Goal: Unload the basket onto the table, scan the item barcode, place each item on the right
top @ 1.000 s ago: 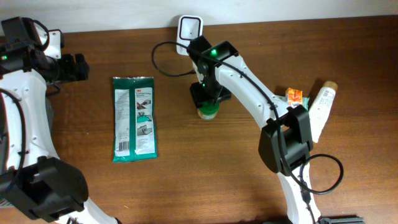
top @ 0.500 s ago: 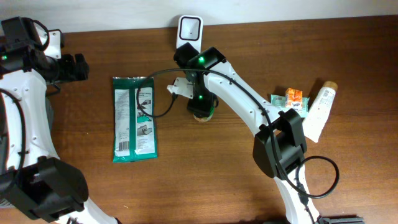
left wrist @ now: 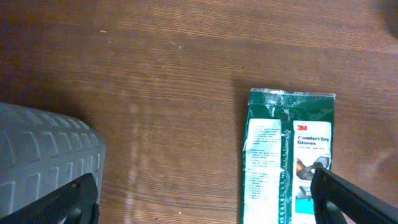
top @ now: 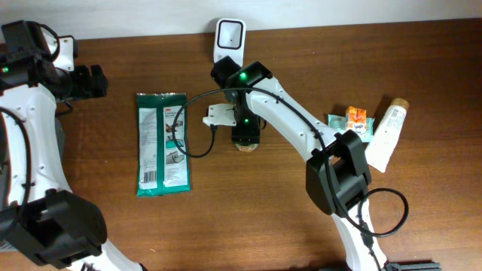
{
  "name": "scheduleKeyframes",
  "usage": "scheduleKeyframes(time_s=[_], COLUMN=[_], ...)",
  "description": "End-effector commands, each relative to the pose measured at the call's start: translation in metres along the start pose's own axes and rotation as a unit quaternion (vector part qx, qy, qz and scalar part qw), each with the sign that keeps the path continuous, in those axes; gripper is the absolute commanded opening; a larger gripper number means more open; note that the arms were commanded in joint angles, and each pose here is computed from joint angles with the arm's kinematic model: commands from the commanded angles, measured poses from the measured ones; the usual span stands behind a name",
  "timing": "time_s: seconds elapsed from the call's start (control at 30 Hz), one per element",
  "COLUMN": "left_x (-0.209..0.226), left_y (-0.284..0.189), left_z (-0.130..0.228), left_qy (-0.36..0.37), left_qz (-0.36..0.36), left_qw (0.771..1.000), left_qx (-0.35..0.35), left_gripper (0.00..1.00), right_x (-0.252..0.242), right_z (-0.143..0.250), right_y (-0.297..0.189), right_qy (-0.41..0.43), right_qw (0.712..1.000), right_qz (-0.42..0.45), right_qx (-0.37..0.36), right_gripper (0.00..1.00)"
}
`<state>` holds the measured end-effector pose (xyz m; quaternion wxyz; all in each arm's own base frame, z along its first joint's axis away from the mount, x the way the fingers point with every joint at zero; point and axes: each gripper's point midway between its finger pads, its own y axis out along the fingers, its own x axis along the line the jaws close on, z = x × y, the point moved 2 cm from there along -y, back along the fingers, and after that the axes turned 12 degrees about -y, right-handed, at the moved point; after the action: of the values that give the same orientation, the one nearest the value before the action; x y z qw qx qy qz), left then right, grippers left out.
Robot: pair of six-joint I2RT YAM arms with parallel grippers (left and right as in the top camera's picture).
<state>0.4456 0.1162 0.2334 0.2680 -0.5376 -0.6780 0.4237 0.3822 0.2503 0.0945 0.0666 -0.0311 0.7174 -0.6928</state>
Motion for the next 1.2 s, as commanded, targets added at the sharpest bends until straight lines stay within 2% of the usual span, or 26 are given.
scheduleKeyframes(time_s=[0.0, 0.1, 0.17, 0.23, 0.27, 0.4, 0.47, 0.53, 0.63, 0.7, 0.8, 0.9, 1.03, 1.17], left_x=[0.001, 0.001, 0.001, 0.001, 0.001, 0.001, 0.001, 0.001, 0.001, 0.001, 0.001, 0.001, 0.001, 0.001], left_y=[0.001, 0.001, 0.001, 0.001, 0.001, 0.001, 0.001, 0.001, 0.001, 0.001, 0.001, 0.001, 0.001, 0.001], left_z=[-0.002, -0.002, -0.002, -0.002, -0.002, -0.002, -0.002, -0.002, -0.002, -0.002, -0.002, -0.002, -0.002, -0.002], left_qy=[0.004, 0.004, 0.004, 0.004, 0.004, 0.004, 0.004, 0.004, 0.004, 0.004, 0.004, 0.004, 0.004, 0.004], left_qz=[0.004, 0.004, 0.004, 0.004, 0.004, 0.004, 0.004, 0.004, 0.004, 0.004, 0.004, 0.004, 0.004, 0.004], left_qw=[1.000, 1.000, 1.000, 1.000, 1.000, 1.000, 1.000, 1.000, 1.000, 1.000, 1.000, 1.000, 1.000, 1.000], left_qx=[-0.001, -0.001, -0.001, -0.001, -0.001, -0.001, -0.001, -0.001, -0.001, -0.001, -0.001, -0.001, -0.001, -0.001], left_gripper=[0.99, 0.99, 0.99, 0.99, 0.99, 0.99, 0.99, 0.99, 0.99, 0.99, 0.99, 0.99, 0.99, 0.99], right_x=[0.001, 0.000, -0.009, -0.013, -0.010, 0.002, -0.003, -0.009, -0.012, -0.010, -0.006, -0.002, -0.002, -0.003], right_z=[0.002, 0.001, -0.003, -0.007, -0.006, -0.013, -0.011, -0.004, 0.003, 0.007, 0.009, 0.006, 0.006, 0.005], right_y=[0.005, -0.002, -0.022, -0.038, -0.043, -0.036, -0.029, -0.021, -0.010, -0.005, -0.003, -0.003, -0.003, -0.005], right_qy=[-0.011, 0.039, 0.161, 0.302, 0.388, 0.417, 0.495, 0.601, 0.663, 0.680, 0.685, 0.682, 0.682, 0.679], right_qw=[1.000, 0.999, 0.987, 0.952, 0.920, 0.907, 0.867, 0.798, 0.747, 0.732, 0.728, 0.731, 0.731, 0.734], right_qz=[-0.005, 0.002, 0.026, 0.034, 0.027, -0.018, -0.007, 0.004, 0.002, -0.002, -0.009, -0.013, -0.013, -0.013], right_qx=[0.004, -0.002, -0.018, -0.038, -0.039, -0.050, -0.048, -0.042, -0.042, -0.035, -0.027, -0.024, -0.024, -0.027], right_gripper=[0.96, 0.98, 0.98, 0.98, 0.98, 0.98, 0.98, 0.99, 0.97, 0.97, 0.96, 0.91, 0.77, 0.73])
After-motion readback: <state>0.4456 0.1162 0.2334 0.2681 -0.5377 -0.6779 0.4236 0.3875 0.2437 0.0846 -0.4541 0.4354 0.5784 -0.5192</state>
